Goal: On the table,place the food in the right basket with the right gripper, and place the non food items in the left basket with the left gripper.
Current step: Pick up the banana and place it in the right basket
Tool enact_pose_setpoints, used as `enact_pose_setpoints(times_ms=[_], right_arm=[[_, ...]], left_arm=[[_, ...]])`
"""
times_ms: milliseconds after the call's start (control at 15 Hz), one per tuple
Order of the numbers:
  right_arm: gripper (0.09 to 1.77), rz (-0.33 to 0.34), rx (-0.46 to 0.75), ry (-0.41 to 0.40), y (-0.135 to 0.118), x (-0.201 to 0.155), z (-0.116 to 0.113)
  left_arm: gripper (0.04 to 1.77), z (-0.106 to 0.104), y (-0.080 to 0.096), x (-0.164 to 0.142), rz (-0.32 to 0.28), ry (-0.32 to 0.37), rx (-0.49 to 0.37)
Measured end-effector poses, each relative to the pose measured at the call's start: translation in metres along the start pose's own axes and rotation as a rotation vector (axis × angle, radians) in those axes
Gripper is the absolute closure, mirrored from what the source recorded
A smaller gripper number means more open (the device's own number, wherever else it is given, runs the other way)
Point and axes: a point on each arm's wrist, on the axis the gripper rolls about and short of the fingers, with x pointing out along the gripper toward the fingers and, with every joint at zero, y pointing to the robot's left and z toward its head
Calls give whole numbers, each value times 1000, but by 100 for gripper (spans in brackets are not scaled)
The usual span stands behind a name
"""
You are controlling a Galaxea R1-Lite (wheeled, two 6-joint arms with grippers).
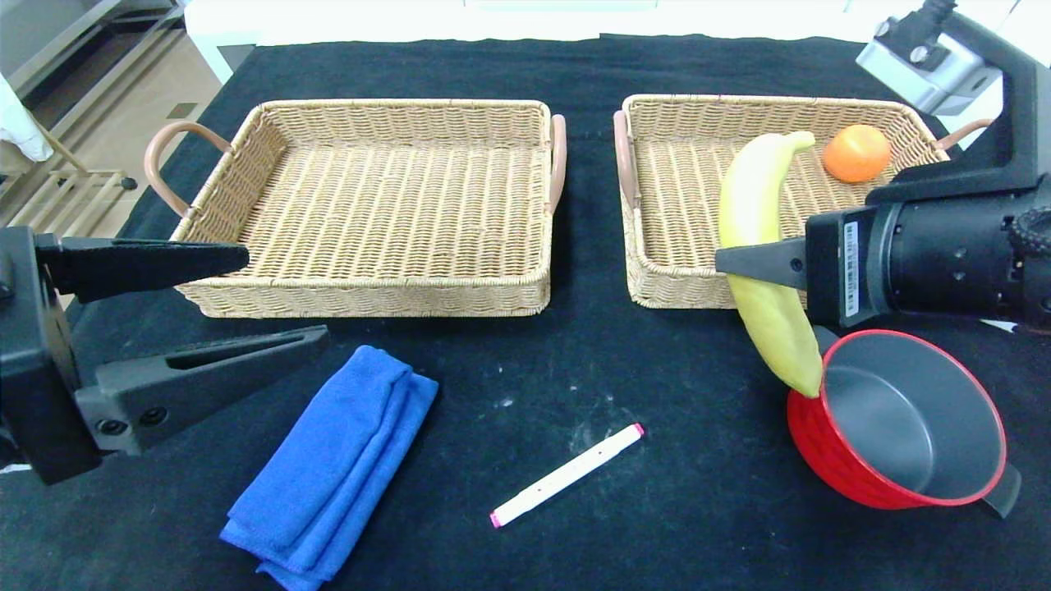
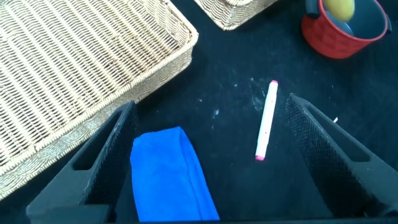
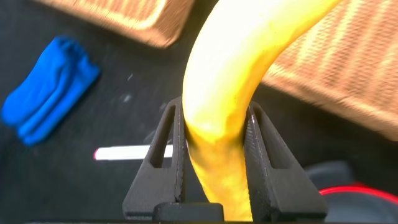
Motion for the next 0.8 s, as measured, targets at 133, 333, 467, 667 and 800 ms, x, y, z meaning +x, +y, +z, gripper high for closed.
enact_pose_setpoints(times_ms=[133,333,467,667,800], right_arm=[[124,-33,20,-25,-9,0,8],[124,-93,72,-65,-25,2,19],[124,-141,100,-96,-38,4,29],[124,-165,139,-138,-58,8,43],[124,-189,159,-163,-70,13,51]], left_arm=[[9,0,0,0,1,-1,0],[9,0,0,0,0,-2,1],[9,0,0,0,1,-2,1],[9,0,0,-1,1,-3,1],[9,1,0,-1,1,-5,2]])
